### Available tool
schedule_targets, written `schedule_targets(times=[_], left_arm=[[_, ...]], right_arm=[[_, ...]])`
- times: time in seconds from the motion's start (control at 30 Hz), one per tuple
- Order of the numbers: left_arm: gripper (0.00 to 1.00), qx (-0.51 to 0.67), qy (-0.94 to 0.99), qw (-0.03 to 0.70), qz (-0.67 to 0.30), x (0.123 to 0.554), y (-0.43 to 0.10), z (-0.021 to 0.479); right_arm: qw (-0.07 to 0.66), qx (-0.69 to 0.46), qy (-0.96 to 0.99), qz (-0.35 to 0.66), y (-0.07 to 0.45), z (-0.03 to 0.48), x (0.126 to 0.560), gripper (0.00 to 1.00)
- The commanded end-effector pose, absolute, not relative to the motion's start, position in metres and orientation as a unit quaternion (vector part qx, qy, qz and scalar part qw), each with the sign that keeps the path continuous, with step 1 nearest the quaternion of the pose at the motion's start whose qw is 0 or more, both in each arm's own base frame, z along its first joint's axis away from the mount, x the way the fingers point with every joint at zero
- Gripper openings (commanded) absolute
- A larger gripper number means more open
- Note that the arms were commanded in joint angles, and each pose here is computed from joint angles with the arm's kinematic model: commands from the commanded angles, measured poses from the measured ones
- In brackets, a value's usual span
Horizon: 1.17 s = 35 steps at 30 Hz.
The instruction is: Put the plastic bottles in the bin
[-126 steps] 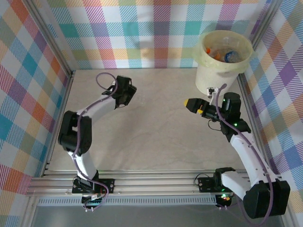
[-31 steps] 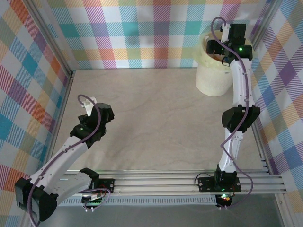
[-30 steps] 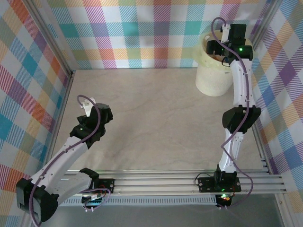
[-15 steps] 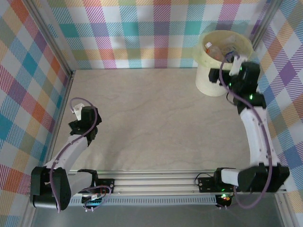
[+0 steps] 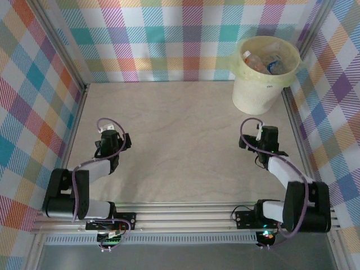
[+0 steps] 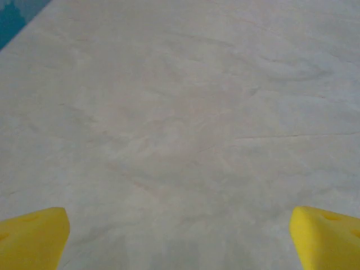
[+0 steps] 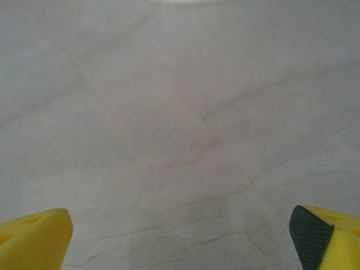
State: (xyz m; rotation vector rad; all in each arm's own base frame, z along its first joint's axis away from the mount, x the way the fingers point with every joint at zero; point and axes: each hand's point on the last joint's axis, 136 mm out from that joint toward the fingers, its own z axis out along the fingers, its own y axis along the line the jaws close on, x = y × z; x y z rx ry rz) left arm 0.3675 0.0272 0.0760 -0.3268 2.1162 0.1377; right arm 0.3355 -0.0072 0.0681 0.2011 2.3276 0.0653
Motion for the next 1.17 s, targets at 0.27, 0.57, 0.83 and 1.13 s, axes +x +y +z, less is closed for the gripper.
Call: schedule_targets(times=[0.27, 0.57, 0.83, 1.13], left_arm=[[1.0, -0.071, 0.834, 0.547, 0.021, 0.395, 0.002, 0.08], [1.0, -0.069, 0.831, 0.551, 0.024, 0.395, 0.001, 0.08], [1.0, -0.069, 0.832, 0.55, 0.024, 0.396, 0.001, 0.08], [1.0, -0.069, 0.832, 0.55, 0.024, 0.396, 0.001, 0.081]], right_arm=[[0.572, -0.014, 0.816, 0.086, 0.021, 0.12, 0.385, 1.0], [0.564, 0.003, 0.824, 0.055, 0.014, 0.092, 0.397, 1.0], [0.564, 0.003, 0.824, 0.055, 0.014, 0.092, 0.397, 1.0], [0.564, 0.003, 0.824, 0.055, 0.014, 0.092, 0.397, 1.0]])
